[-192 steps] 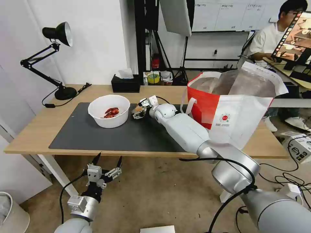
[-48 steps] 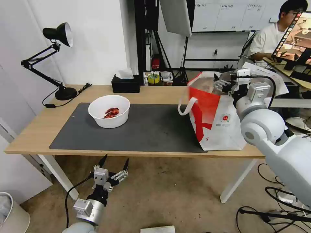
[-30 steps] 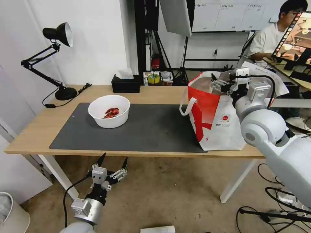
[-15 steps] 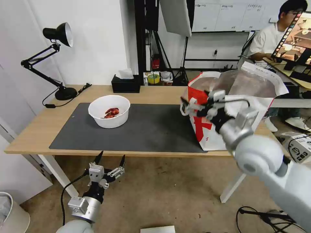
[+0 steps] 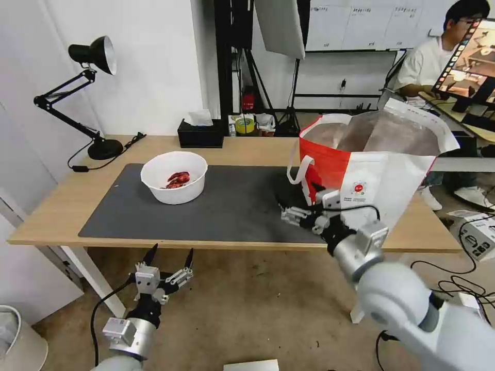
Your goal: Pick up the trash from the table and place it into the takeout bag.
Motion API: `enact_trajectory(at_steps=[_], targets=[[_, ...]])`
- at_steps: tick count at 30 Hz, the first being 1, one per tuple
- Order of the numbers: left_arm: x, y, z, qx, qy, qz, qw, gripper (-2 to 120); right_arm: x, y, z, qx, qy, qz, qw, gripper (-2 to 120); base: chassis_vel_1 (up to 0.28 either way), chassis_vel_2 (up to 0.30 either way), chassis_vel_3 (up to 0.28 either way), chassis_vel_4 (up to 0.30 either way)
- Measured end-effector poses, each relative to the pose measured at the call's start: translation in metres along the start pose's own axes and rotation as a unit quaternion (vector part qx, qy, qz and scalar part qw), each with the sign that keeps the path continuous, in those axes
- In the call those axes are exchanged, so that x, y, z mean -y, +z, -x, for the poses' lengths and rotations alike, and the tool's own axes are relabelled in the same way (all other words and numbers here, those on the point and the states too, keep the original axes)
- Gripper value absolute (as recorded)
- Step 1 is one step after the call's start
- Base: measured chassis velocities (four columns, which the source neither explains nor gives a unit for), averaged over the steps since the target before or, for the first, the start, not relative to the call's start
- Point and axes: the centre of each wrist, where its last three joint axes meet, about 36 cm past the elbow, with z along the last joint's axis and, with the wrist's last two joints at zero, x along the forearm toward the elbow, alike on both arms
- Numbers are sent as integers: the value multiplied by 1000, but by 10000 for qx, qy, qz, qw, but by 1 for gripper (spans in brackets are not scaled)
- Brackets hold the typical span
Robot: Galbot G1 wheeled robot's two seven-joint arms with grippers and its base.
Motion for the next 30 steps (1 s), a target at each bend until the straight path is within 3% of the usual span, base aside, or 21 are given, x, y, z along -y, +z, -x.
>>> enact_trajectory(at_steps=[2,16,30], targets=[[-2,2,0,-18,-5,20,10000,100,-10,23,-15,-16,150,78,9999,100,0,0,0,0],[-3,7,1,-52,-10,7,10000,100,-32,79,-48,-214,541,248,9980,100,0,0,0,0],[-2,7,1,-40,2,-28,10000,100,-36,93,-55,-326,783,235,9961,100,0,0,0,0]])
